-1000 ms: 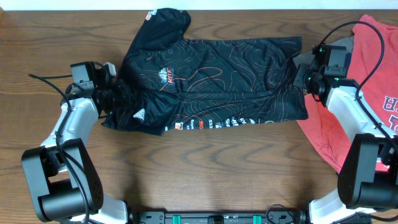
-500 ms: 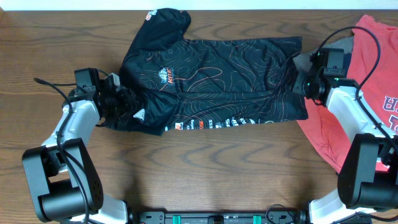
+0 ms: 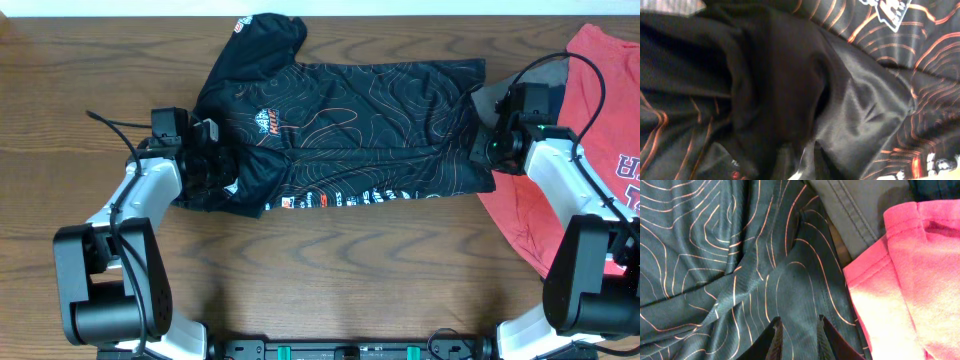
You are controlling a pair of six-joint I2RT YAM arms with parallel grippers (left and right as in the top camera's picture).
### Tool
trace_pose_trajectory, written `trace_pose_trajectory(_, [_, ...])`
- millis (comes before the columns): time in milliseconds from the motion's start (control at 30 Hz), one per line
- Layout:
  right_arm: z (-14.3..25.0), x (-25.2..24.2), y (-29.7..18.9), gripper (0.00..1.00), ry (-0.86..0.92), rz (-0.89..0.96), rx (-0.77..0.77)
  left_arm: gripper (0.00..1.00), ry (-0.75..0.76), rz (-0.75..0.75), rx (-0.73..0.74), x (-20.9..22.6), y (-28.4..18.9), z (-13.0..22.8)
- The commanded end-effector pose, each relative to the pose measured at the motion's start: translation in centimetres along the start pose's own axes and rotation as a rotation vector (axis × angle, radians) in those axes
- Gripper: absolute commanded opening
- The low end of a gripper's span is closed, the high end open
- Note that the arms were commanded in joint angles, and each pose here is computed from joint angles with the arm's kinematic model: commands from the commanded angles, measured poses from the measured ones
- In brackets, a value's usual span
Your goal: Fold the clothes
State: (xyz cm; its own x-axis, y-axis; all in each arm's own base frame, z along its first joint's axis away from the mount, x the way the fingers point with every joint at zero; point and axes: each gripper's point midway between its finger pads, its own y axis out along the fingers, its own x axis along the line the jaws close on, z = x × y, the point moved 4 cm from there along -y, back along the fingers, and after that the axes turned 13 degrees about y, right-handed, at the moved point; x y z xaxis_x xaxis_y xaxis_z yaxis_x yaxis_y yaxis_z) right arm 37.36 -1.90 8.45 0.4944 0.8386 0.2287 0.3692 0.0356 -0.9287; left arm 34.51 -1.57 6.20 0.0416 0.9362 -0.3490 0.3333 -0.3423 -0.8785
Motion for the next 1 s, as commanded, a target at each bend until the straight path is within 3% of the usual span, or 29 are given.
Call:
trace_pose_trajectory(0, [0.3, 0.0, 0.3, 0.22, -0.004, 0.012, 0.008, 0.06, 0.014, -0.04, -0.007, 0.8, 0.2, -0.1])
trace_pose_trajectory(233, [0.3, 0.0, 0.3, 0.21, -0.004, 0.013, 0.011, 0.06, 0.07, -0.048, -0.183, 0.2, -2.2, -5.5])
trace_pose_trajectory(333, [0.3, 0.0, 0.3, 0.21, -0.004, 0.013, 0.011, 0.06, 0.073, -0.135, -0.254, 1.2, -3.9, -7.9])
trace_pose_trajectory(433, [0.3, 0.0, 0.3, 0.2, -0.004, 0.013, 0.011, 0.07, 0.028, -0.216, -0.266, 2.7, -4.4, -8.2])
trace_pose_trajectory(500, [0.3, 0.0, 0.3, 0.2, -0.004, 0.013, 0.011, 0.43, 0.019, -0.216, -0.237, 2.8, -4.2, -7.6])
trace_pose_trajectory(600, [0.3, 0.0, 0.3, 0.21, -0.004, 0.013, 0.011, 0.46, -0.001, -0.213, -0.176, 2.8, -3.9, -6.3])
trace_pose_trajectory(700, [0.4, 0.0, 0.3, 0.21, -0.004, 0.015, 0.014, 0.46, -0.026, -0.112, -0.07, 1.5, -3.4, -4.1])
trace_pose_trajectory(800, [0.4, 0.0, 0.3, 0.21, -0.004, 0.016, 0.016, 0.62, -0.037, -0.064, 0.029, 0.6, -3.1, -1.9])
trace_pose_trajectory(967, [0.4, 0.0, 0.3, 0.21, -0.004, 0.016, 0.016, 0.63, 0.001, -0.09, 0.08, 0.4, -2.0, -0.2])
